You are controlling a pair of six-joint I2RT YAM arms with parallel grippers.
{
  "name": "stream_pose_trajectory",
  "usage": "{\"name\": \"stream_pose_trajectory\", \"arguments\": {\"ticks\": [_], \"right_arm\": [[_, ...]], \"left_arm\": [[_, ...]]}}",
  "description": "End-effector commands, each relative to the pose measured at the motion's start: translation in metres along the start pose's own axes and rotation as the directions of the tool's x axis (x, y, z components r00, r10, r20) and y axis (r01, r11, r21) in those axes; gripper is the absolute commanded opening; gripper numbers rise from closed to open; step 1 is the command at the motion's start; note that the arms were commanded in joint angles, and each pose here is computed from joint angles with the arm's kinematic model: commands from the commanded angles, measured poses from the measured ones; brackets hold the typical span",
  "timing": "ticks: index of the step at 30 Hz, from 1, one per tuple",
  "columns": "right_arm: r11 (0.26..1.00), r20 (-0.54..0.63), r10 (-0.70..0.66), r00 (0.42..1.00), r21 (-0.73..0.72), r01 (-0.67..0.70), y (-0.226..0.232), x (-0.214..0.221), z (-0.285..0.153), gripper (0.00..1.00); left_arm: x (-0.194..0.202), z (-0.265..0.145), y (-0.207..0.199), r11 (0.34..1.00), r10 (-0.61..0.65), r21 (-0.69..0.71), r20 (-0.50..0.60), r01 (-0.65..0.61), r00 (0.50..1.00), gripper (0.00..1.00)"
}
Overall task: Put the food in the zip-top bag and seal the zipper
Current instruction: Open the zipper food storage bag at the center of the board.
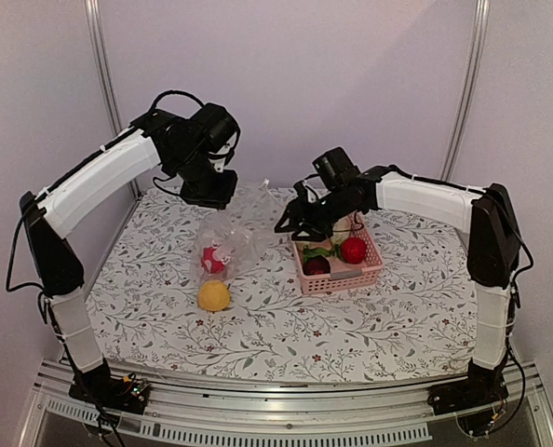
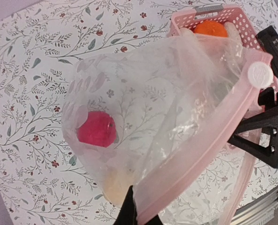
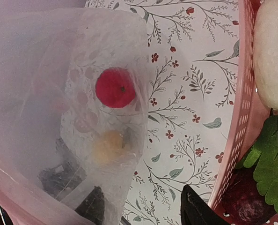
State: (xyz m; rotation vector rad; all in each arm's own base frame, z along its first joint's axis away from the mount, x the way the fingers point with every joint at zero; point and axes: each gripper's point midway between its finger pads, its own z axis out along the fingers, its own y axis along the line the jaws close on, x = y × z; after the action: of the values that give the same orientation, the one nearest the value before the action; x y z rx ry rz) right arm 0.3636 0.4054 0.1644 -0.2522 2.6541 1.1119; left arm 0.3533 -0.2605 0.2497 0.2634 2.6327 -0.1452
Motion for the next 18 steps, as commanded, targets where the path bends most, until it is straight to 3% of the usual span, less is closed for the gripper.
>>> {"name": "stream_pose_trajectory", "arguments": {"ticks": [1,4,11,18], "right_arm": [[0.980,0.056,-0.093,0.994,-0.170,0.101,0.047,-0.012,-0.024,0.59],[0.955,0.126,-0.165,0.978,-0.225,0.191,0.083,-0.019,-0.058,0.66],[0.932,0.176,-0.302,0.937,-0.150,0.329,0.103,0.010,-0.098,0.68],[0.838,0.136,-0.515,0.847,-0.130,0.530,0.115,0.069,-0.061,0.65]], "left_arm": [[-0.001,0.004,-0.004,1.000,-0.007,0.024,-0.010,0.008,1.000,0.00],[-0.005,0.003,-0.005,1.000,-0.003,0.027,0.002,0.003,1.000,0.00],[-0.017,0.005,-0.002,1.000,-0.002,0.025,0.029,0.001,1.000,0.00],[-0.027,0.019,0.011,1.000,-0.025,0.003,0.039,0.025,0.999,0.00]]}}
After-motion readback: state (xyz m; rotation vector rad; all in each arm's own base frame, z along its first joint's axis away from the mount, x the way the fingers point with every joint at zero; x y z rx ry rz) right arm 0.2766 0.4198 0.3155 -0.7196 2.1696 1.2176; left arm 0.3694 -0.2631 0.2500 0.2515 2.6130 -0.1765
